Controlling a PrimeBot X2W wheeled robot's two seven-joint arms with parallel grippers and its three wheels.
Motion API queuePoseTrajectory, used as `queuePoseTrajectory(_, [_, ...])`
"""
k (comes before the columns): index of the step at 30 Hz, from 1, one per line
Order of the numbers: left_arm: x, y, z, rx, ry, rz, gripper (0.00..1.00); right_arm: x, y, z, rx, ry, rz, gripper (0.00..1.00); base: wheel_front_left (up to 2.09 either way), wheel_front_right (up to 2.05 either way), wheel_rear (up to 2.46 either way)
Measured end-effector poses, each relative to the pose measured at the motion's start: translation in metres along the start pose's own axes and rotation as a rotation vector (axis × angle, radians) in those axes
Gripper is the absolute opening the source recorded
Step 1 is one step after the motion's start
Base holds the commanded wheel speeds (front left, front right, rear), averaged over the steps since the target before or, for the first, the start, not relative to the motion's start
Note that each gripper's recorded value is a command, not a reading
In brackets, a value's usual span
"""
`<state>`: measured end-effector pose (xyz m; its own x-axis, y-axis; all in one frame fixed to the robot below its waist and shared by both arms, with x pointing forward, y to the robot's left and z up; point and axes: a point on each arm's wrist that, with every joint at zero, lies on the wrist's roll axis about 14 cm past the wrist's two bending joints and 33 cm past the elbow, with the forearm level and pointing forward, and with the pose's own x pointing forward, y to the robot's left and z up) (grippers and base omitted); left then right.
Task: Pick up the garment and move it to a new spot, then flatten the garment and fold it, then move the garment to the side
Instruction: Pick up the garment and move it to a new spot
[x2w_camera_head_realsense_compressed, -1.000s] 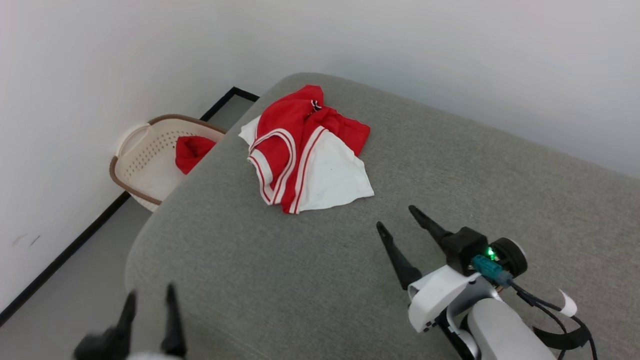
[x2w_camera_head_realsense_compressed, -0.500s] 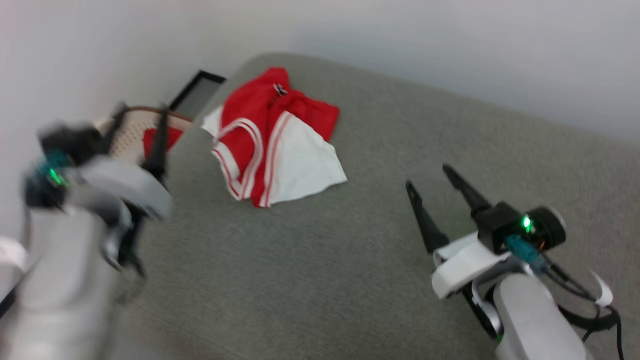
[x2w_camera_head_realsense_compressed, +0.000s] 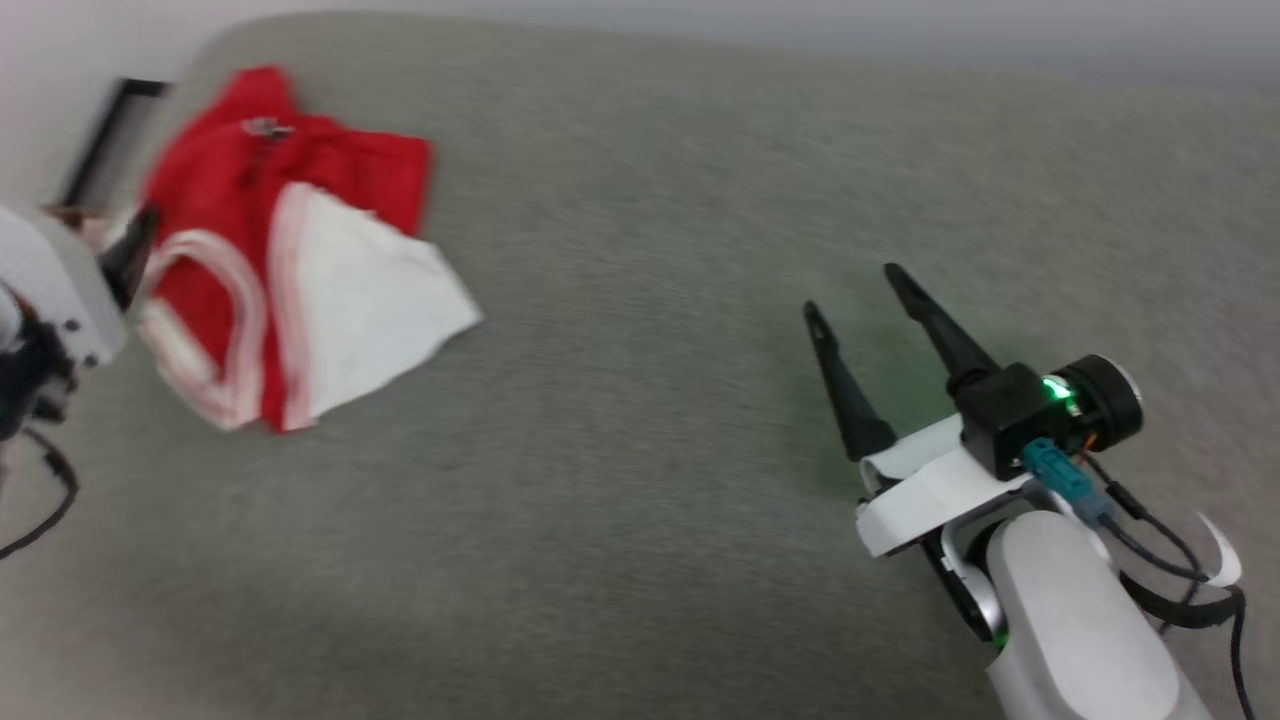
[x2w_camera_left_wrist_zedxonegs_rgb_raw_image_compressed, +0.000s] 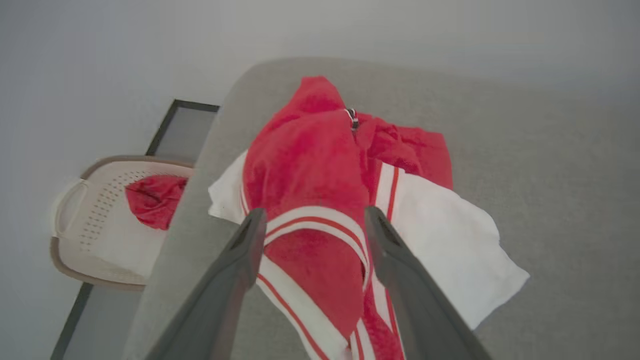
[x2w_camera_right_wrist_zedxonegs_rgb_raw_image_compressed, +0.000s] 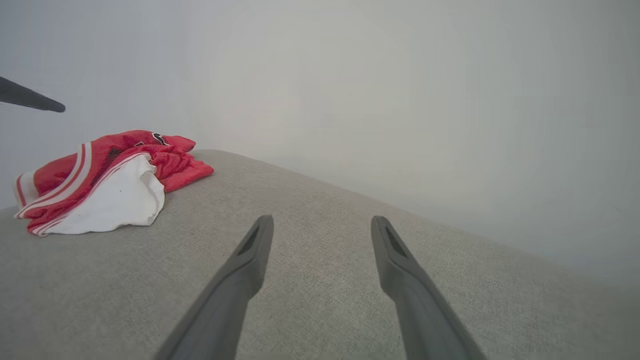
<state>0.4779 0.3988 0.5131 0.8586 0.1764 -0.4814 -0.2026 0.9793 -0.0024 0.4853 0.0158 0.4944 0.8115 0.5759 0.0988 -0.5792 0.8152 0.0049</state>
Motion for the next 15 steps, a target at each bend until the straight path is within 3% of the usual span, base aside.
queuePoseTrajectory(7, [0.043, -0.029, -0.057, -0.05, 0.321, -0.074, 1.0, -0.015, -0.024, -0.016, 0.003, 0.034, -0.054, 1.0, 0.0, 0.0, 0.0])
queuePoseTrajectory(15, [0.084, -0.046, -0.102, -0.108, 0.451, -0.102, 1.0, -0.019, -0.048, -0.035, -0.008, 0.053, -0.099, 1.0, 0.0, 0.0, 0.0])
